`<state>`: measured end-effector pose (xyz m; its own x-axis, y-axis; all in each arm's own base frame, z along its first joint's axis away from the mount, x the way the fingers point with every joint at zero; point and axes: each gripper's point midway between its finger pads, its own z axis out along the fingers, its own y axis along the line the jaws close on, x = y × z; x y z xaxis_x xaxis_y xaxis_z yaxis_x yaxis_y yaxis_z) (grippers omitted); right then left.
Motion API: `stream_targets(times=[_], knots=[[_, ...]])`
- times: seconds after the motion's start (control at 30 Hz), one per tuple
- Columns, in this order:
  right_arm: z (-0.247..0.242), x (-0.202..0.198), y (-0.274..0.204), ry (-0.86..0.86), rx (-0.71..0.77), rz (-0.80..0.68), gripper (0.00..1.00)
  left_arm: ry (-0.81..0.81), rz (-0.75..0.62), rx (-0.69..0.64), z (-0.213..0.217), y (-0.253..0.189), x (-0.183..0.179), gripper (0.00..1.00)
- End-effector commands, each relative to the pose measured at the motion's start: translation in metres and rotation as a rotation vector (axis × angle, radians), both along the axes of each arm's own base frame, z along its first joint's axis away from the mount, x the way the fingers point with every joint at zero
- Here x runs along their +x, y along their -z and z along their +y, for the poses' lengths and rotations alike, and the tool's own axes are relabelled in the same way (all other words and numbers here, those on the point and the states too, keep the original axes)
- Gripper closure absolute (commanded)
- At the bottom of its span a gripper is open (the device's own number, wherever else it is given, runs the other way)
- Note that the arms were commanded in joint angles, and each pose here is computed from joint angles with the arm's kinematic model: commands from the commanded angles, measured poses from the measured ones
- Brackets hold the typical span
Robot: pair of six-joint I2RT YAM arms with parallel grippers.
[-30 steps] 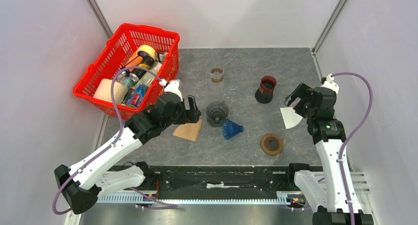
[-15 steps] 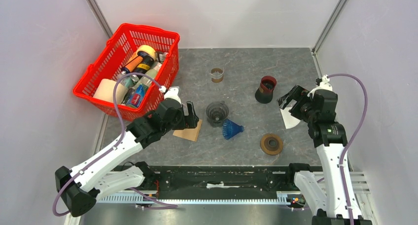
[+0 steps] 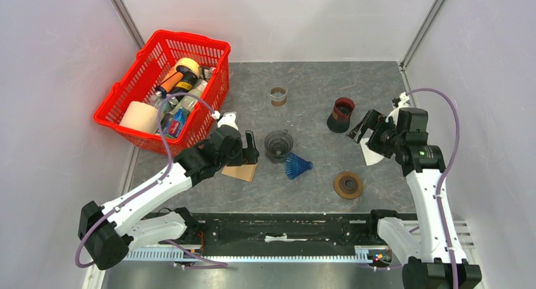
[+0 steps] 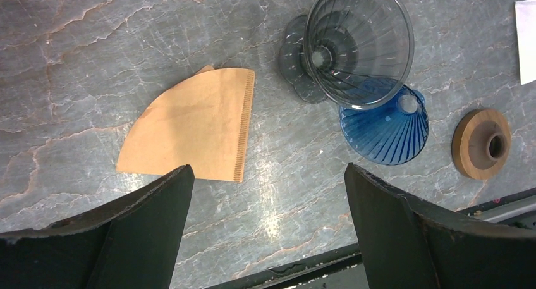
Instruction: Place the coffee filter in the dripper
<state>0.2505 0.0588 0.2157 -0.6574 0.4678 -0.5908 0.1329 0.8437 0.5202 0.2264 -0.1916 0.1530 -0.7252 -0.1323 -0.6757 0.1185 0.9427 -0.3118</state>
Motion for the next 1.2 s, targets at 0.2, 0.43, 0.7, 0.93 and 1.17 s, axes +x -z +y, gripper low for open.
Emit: stream_targets(times=[0.2,0.43,0.7,0.93,1.17], knots=[[0.013,-0.018,0.015,-0.119,-0.202,0.054,0.01,-0.040,0.007,-0.056,-0.014,0.001,0.010,0.03],[0.032,-0.020,0.033,-0.110,-0.338,0.110,0.01,-0.060,0.019,-0.050,-0.008,0.009,0.007,0.03],[0.020,-0.046,0.082,0.004,-0.462,0.292,0.08,-0.070,0.036,-0.053,-0.002,0.019,-0.001,0.03],[-0.002,-0.057,0.104,0.198,-0.490,0.373,0.15,-0.063,0.048,-0.063,0.000,0.024,-0.008,0.03],[-0.023,-0.069,0.126,0.302,-0.522,0.461,0.31,-0.061,0.053,-0.066,0.000,0.026,-0.010,0.03]])
